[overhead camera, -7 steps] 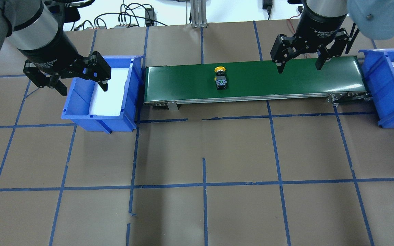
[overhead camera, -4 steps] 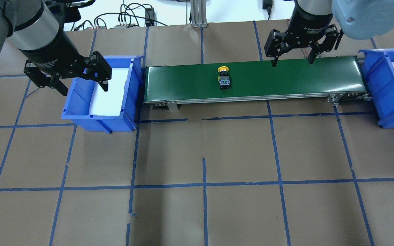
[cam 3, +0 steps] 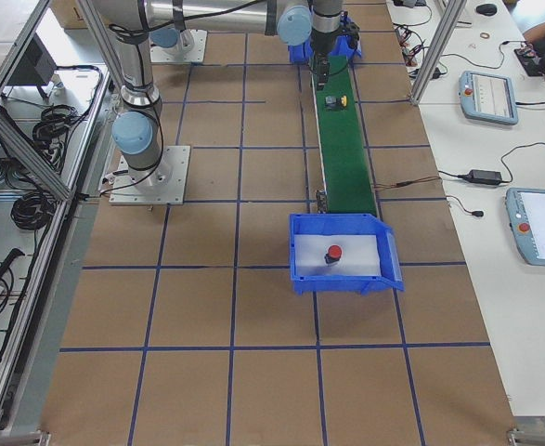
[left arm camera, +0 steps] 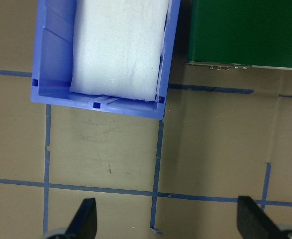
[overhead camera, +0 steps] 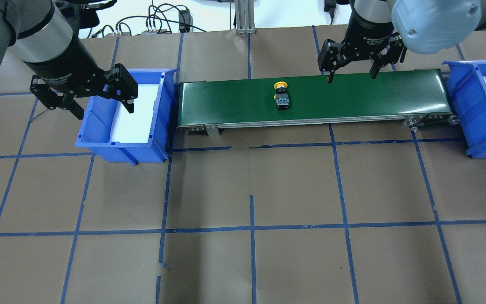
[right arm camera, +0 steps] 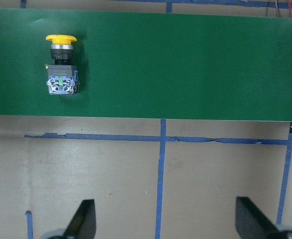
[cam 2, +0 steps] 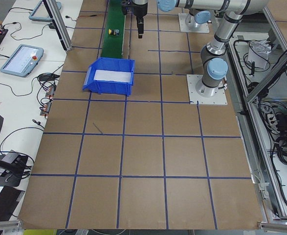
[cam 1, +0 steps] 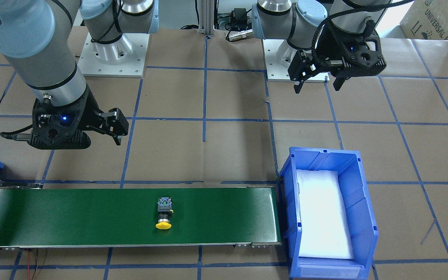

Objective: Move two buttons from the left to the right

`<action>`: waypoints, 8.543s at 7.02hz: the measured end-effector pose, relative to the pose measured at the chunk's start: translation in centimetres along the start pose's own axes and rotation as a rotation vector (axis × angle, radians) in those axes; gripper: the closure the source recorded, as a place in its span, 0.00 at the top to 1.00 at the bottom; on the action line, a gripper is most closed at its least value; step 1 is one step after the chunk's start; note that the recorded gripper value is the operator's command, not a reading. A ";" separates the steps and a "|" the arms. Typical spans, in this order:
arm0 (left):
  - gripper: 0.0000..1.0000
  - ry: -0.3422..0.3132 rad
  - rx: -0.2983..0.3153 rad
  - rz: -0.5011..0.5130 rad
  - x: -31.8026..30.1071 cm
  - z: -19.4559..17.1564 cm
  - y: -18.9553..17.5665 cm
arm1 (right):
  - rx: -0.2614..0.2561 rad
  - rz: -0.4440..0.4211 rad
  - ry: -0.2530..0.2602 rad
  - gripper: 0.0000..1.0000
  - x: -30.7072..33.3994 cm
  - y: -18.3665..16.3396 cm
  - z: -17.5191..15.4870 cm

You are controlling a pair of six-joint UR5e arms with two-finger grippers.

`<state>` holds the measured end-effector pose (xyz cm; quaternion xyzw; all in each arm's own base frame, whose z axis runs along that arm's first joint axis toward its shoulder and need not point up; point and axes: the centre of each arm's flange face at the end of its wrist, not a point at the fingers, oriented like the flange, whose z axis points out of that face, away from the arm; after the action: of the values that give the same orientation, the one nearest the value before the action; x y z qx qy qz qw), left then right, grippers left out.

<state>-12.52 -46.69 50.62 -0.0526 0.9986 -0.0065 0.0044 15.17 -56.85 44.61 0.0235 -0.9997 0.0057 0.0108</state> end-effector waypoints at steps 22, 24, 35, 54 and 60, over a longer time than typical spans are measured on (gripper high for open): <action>1.00 -0.004 -0.006 -0.015 0.1 0.1 0.1 | 0.006 -0.012 -0.018 0.97 -3.2 -8.4 13.7; 1.00 -0.005 -0.006 -0.015 0.1 0.1 0.1 | -0.010 -0.011 -0.003 0.94 -3.2 -9.1 17.0; 1.00 -0.005 -0.005 -0.014 0.1 0.1 0.1 | -0.044 0.081 -0.006 0.08 19.6 -4.2 3.1; 1.00 0.000 -0.005 -0.016 0.1 0.1 0.1 | -0.016 -0.099 -0.031 0.14 48.3 -7.9 15.5; 1.00 -0.002 -0.005 -0.016 0.2 0.1 0.1 | -0.046 -0.115 -0.057 0.16 48.5 -7.9 18.4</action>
<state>-12.73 -46.57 50.55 -0.0606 0.9981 -0.0040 0.0053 -33.29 -67.27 27.34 0.0806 -0.9964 -0.0184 -0.0167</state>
